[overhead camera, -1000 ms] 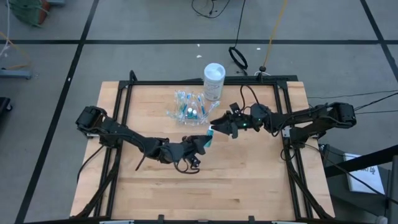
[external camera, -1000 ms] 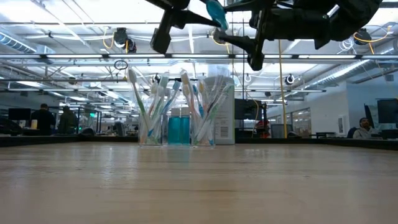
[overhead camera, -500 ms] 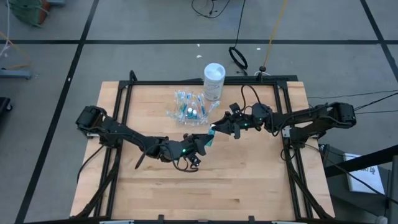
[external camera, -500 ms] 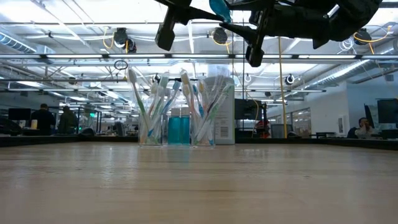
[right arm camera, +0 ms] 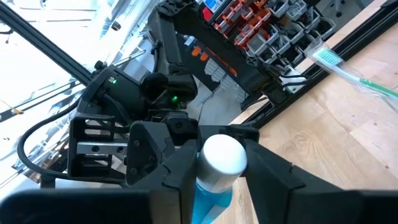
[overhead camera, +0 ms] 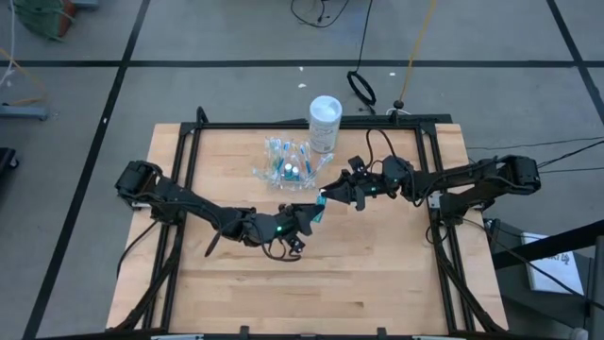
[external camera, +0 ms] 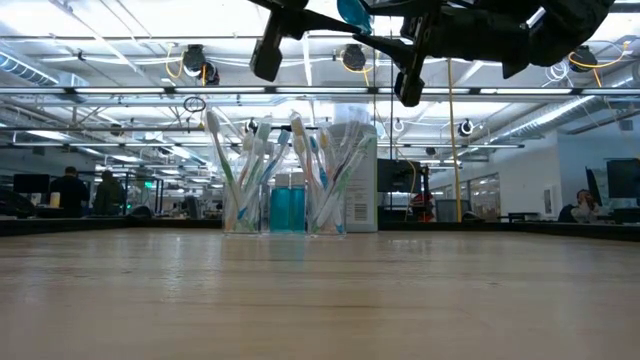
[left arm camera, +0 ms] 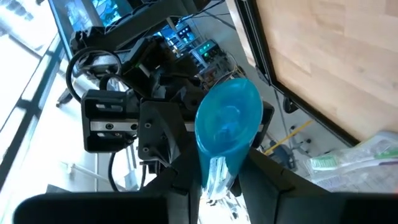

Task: Pick & Place toothbrushing station
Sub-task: Put the blue mouthwash into the transparent organizer

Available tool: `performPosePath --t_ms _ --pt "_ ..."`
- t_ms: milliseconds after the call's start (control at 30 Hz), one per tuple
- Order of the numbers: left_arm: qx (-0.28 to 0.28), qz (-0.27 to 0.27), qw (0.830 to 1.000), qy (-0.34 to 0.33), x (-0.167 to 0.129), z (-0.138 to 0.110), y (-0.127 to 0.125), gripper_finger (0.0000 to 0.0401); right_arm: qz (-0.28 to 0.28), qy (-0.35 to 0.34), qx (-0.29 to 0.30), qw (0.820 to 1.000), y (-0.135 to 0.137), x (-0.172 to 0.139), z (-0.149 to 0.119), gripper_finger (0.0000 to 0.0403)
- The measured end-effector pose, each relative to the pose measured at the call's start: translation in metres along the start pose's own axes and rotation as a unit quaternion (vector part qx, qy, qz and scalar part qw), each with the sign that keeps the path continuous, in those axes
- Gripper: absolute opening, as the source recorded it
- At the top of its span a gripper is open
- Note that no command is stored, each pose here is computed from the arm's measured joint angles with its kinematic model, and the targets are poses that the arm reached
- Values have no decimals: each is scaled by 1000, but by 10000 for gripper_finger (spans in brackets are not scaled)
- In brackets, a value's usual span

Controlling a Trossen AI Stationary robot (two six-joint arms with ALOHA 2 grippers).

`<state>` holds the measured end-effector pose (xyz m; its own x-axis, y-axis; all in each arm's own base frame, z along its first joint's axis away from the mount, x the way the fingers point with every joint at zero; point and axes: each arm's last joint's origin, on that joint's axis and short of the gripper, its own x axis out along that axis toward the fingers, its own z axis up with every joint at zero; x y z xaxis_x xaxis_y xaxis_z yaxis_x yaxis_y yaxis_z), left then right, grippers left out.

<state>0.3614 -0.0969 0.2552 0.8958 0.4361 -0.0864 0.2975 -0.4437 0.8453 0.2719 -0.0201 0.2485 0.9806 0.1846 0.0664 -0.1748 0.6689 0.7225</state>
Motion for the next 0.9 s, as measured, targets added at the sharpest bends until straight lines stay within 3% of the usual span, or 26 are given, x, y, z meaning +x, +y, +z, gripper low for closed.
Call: performPosePath --t_ms 267,467,700,900 --pt "-64 -3 998 7 1 -2 -1 89 1 1 12 1000 0 0 0 109" --pt "-65 -4 998 7 2 -2 -1 92 5 3 25 1000 -1 -1 2 104" --pt "-79 -8 997 17 3 -3 -2 181 6 5 31 999 -4 -2 5 102" --pt "-198 -8 980 33 -2 0 0 244 2 -1 13 1000 -5 -2 6 97"
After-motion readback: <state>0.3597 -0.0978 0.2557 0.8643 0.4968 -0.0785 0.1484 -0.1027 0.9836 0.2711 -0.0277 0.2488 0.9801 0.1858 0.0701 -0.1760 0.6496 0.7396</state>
